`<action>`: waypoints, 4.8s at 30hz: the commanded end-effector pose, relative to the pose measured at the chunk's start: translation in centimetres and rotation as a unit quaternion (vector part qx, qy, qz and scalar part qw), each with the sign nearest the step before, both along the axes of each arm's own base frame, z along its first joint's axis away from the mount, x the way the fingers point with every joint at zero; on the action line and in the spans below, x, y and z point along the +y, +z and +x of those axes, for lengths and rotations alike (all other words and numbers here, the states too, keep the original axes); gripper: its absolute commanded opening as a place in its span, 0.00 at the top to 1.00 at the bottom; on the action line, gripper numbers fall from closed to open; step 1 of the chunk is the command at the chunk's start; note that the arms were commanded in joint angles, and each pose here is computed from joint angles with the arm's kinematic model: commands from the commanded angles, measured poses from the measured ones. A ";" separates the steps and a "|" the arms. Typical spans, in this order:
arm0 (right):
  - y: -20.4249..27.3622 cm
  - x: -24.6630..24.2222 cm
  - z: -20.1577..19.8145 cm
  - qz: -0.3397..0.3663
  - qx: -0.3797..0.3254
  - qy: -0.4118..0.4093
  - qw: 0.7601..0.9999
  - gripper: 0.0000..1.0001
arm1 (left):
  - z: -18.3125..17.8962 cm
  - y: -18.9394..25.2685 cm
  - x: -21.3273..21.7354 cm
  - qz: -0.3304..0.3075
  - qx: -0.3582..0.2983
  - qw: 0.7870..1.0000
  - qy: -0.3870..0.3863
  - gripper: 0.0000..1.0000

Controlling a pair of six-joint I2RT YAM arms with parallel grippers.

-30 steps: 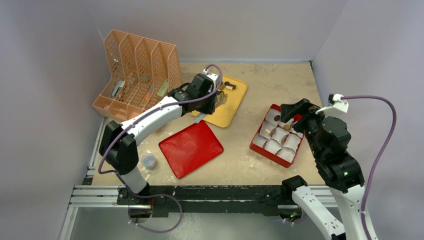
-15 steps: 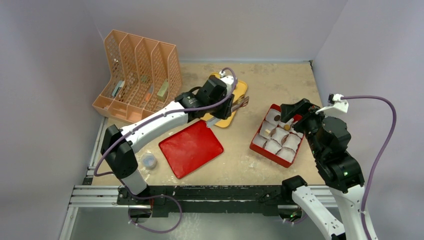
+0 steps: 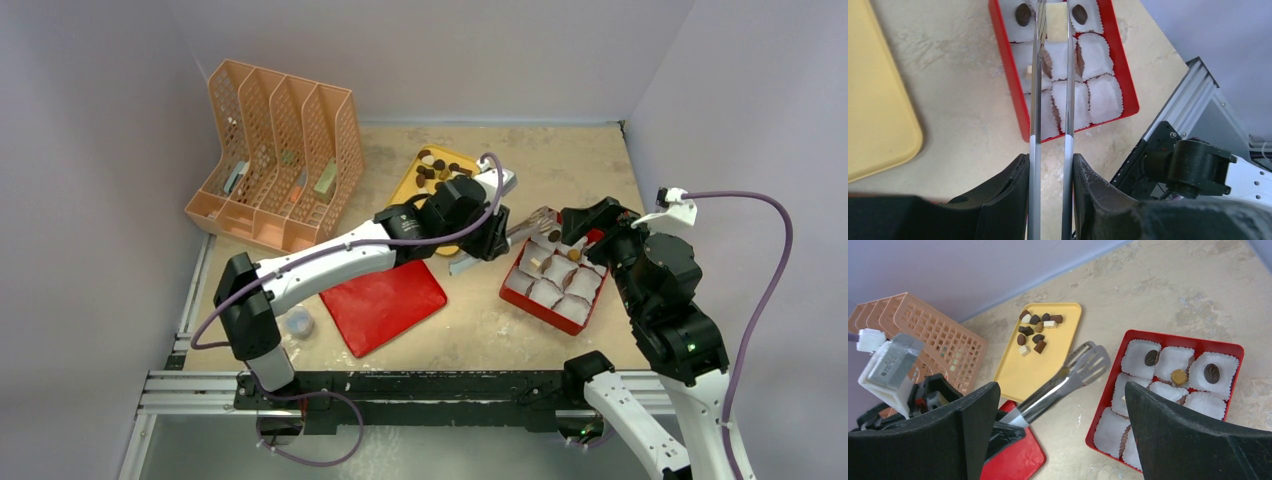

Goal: Pack the chocolate

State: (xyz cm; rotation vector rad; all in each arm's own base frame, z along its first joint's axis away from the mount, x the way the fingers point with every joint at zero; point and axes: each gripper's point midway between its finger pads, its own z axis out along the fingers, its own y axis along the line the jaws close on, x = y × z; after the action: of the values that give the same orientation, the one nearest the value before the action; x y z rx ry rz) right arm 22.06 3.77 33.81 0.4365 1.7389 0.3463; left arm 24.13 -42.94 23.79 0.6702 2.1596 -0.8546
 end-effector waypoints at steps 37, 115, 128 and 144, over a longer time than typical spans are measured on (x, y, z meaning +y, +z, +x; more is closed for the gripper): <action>0.8 -0.5 -0.3 0.002 -0.018 -0.010 1.000 0.04 | -1.3 -7.8 -9.7 -0.024 0.042 0.998 -0.050 0.75; 1.2 -0.2 0.3 0.009 -0.022 -0.010 1.000 0.04 | 12.4 -7.4 13.1 0.146 -0.008 0.961 0.236 0.68; 0.8 -0.3 0.1 0.006 -0.016 -0.010 1.000 0.04 | 14.3 -10.4 14.2 0.179 0.007 0.958 0.225 0.66; 0.6 -0.4 0.2 -0.002 -0.013 -0.012 1.000 0.04 | 14.0 -9.6 13.1 0.164 0.020 0.965 0.204 0.65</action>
State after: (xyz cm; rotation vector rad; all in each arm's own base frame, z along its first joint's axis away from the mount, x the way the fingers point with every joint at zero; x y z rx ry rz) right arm 22.05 3.75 33.80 0.4363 1.7391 0.3450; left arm 36.88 -28.53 10.14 0.3503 2.4765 -0.2117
